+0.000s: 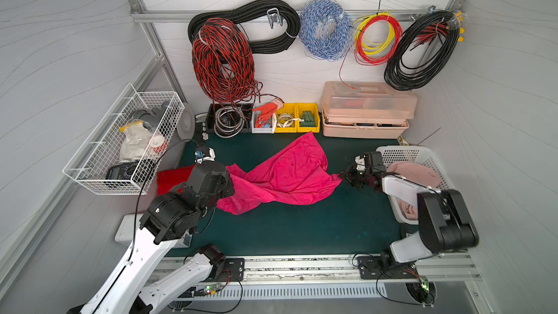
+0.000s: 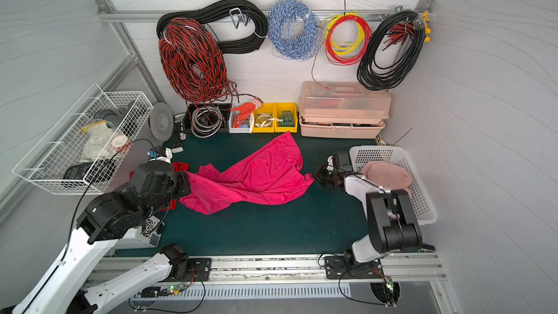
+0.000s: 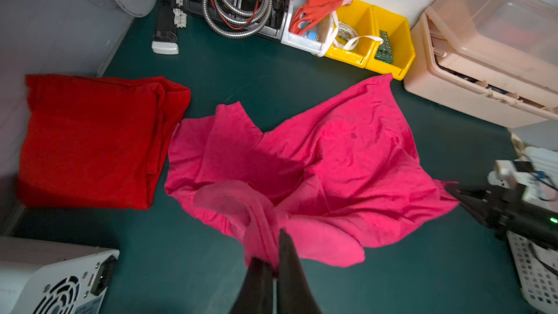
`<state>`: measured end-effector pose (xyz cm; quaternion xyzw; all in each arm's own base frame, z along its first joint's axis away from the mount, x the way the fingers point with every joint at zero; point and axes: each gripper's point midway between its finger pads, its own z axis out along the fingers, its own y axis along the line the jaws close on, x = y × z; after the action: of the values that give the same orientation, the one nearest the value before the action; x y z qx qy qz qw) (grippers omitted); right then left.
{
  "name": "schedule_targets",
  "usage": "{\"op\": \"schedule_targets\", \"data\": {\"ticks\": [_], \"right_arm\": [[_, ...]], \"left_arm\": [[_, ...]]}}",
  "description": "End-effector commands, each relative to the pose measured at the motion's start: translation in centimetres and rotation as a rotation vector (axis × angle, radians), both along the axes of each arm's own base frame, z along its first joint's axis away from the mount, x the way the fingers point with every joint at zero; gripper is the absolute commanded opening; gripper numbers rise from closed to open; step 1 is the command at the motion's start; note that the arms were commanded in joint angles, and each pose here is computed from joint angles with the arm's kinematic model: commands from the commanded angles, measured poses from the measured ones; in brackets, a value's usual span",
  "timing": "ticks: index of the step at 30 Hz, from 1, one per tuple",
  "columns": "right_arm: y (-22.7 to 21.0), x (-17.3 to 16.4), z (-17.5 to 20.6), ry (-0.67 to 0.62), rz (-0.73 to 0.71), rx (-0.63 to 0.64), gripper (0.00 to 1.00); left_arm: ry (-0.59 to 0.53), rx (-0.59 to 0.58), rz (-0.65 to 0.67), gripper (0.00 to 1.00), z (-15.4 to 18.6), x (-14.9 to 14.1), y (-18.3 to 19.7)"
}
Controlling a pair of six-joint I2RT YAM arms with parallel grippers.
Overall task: Fold and stack t-shirts
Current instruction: Flatten out the T-shirt at the center of the board.
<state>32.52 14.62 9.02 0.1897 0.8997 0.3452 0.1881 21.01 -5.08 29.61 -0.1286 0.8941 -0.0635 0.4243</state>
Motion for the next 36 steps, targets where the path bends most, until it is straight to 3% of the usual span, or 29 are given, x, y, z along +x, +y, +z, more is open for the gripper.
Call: {"op": "schedule_targets", "data": {"ticks": [1,4,8,13,17,21,26,32,36], "right_arm": [[-0.1,-4.7,2.3,0.078,0.042,-0.086,0.00],[0.7,-7.0,4.9,0.085,0.063,-0.074,0.00],[1.2,-7.0,5.3,0.133,0.077,-0.100,0.12],[3.2,-1.6,3.1,0.210,0.089,-0.130,0.13],[8.0,4.6,2.4,0.253,0.153,-0.128,0.10],[13.3,7.9,2.7,0.242,0.257,-0.166,0.20],[14.1,7.6,1.1,0.244,0.272,-0.221,0.61],[10.8,4.6,-1.1,0.197,0.225,-0.190,0.64],[9.8,4.8,-2.5,0.168,0.226,-0.119,0.63]], "left_arm": [[-0.077,0.011,0.034,0.00,0.8,1.5,0.2],[-0.085,-0.001,0.024,0.00,-0.2,2.3,-0.4],[-0.034,0.015,0.053,0.00,-2.7,2.7,-0.3],[0.012,0.040,0.132,0.00,-5.4,2.8,1.4],[0.046,0.041,0.162,0.00,-6.9,3.0,2.2],[0.091,0.055,0.184,0.00,-8.4,3.1,2.8],[0.108,0.029,0.177,0.00,-9.3,3.3,2.5],[0.149,0.004,0.150,0.00,-10.7,3.2,1.8],[0.147,-0.011,0.136,0.00,-11.0,3.0,1.5]]}}
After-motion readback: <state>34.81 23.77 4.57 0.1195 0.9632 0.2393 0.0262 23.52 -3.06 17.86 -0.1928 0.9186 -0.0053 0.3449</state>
